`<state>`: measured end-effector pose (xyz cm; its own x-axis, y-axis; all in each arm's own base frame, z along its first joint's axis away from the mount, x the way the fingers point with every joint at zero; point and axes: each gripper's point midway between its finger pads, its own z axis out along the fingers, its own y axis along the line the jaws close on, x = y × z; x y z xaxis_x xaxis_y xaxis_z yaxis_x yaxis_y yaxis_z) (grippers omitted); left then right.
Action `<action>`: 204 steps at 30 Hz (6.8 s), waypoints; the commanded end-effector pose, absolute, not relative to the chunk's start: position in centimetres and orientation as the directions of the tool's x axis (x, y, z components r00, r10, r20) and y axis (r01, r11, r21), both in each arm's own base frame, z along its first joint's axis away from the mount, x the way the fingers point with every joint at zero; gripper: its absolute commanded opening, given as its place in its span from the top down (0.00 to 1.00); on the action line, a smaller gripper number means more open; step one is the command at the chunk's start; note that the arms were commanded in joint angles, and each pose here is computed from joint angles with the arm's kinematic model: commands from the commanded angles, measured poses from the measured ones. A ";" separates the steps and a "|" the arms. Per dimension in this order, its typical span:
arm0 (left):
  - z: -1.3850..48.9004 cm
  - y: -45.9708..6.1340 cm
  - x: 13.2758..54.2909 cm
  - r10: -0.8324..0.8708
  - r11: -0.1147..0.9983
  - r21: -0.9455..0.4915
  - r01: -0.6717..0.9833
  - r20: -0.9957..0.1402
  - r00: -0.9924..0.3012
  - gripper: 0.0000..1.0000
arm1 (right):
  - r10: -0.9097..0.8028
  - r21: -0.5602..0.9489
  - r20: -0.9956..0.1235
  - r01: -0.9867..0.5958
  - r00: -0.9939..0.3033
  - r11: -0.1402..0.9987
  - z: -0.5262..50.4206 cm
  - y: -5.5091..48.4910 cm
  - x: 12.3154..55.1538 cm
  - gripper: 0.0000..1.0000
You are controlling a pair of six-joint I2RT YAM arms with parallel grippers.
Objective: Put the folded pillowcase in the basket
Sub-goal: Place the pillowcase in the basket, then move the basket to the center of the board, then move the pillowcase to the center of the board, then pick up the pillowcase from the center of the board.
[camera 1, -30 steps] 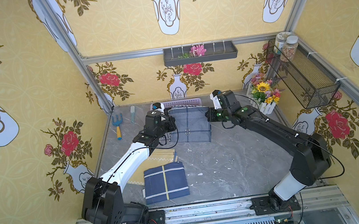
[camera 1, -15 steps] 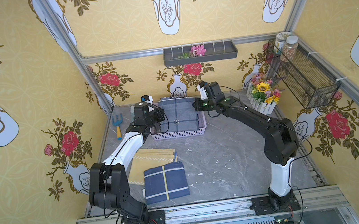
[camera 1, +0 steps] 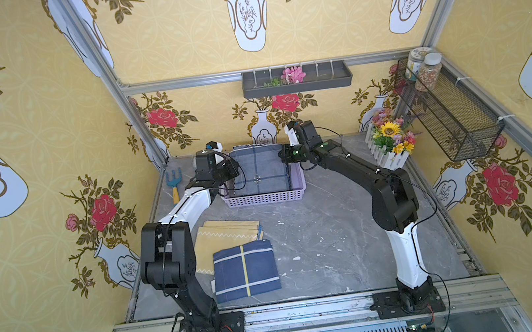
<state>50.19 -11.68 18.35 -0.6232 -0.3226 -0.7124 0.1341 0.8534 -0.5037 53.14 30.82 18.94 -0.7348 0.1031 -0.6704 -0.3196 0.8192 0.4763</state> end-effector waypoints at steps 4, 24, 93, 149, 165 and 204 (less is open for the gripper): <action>17.7 -9.9 51.7 -0.357 0.866 -0.495 0.073 -0.713 -0.604 0.65 | 0.144 0.459 -0.671 -0.255 -0.727 0.851 18.4 29.0 54.5 0.77; 18.0 -9.1 44.3 -0.455 0.819 -0.574 -0.010 -0.638 -0.621 0.00 | 0.112 0.401 -0.591 -0.171 -0.798 0.900 16.3 25.0 48.5 0.24; 3.2 -23.1 18.7 -0.191 0.885 -0.463 -0.050 -0.261 -0.946 0.01 | 0.139 0.291 -0.597 -0.052 -0.790 0.955 18.3 12.6 31.6 0.24; 7.6 -20.6 15.9 -0.317 0.862 -0.495 -0.106 -0.364 -0.876 0.03 | -0.165 0.302 -0.276 -0.248 -0.947 0.920 4.6 27.7 19.0 0.32; 5.5 -17.1 14.1 -0.375 0.876 -0.427 -0.224 -0.311 -0.873 0.06 | -0.155 0.286 -0.207 -0.211 -0.966 0.935 2.1 28.3 19.3 0.43; 2.1 -17.1 12.8 -0.394 0.857 -0.443 -0.264 -0.233 -0.889 0.85 | -0.133 0.289 -0.155 -0.173 -0.979 0.941 0.9 27.6 18.4 0.90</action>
